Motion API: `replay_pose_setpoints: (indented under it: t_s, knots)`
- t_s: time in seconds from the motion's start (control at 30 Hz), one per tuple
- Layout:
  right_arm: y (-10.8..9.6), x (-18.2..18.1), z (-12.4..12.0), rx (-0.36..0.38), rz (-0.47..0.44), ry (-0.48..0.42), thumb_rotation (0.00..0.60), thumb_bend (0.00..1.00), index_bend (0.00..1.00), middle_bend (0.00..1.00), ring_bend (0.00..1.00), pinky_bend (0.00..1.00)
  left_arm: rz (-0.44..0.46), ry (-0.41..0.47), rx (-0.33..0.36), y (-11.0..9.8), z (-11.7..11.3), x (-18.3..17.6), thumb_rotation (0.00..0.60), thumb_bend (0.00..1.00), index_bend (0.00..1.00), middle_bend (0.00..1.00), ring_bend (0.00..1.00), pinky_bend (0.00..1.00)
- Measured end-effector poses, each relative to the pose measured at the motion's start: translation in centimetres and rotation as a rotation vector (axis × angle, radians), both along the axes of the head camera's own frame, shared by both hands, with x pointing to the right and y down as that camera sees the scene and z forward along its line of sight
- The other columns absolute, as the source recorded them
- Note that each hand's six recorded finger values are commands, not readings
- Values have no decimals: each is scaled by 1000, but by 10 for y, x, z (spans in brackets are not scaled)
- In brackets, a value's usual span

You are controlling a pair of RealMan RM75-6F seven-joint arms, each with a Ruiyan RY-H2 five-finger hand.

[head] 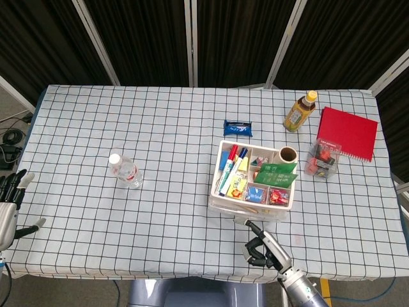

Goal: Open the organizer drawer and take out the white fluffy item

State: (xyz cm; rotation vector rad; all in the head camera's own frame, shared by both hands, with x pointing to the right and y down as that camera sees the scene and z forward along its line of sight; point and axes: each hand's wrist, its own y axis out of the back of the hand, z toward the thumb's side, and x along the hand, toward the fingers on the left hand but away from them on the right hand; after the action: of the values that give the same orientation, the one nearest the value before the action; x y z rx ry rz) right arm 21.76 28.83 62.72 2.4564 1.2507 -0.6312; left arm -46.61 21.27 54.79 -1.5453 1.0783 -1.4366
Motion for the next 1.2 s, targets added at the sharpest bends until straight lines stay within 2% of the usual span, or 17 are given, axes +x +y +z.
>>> replay_pose_setpoints:
  t_s: [0.13, 0.43, 0.67, 1.0, 1.2]
  knots:
    - [-2, 2, -4, 52, -2, 21, 600, 502, 195, 957, 969, 829, -1, 0, 1, 0, 0, 0, 600, 120, 0, 0, 0, 0]
    - [-3, 3, -30, 271, -44, 115, 600, 497, 190, 951, 965, 826, -8, -1, 8, -1, -2, -2, 600, 120, 0, 0, 0, 0]
    - [-8, 12, -34, 333, -78, 214, 600, 488, 185, 951, 965, 825, -7, -4, 13, -1, -3, -2, 600, 120, 0, 0, 0, 0]
    - [-27, 32, -30, 441, -143, 468, 600, 487, 180, 951, 965, 825, -13, -15, -5, -2, 0, -3, 600, 121, 0, 0, 0, 0]
    - [-29, 38, -30, 465, -164, 542, 600, 487, 181, 951, 965, 826, -10, -17, -7, -1, 1, -2, 600, 121, 0, 0, 0, 0]
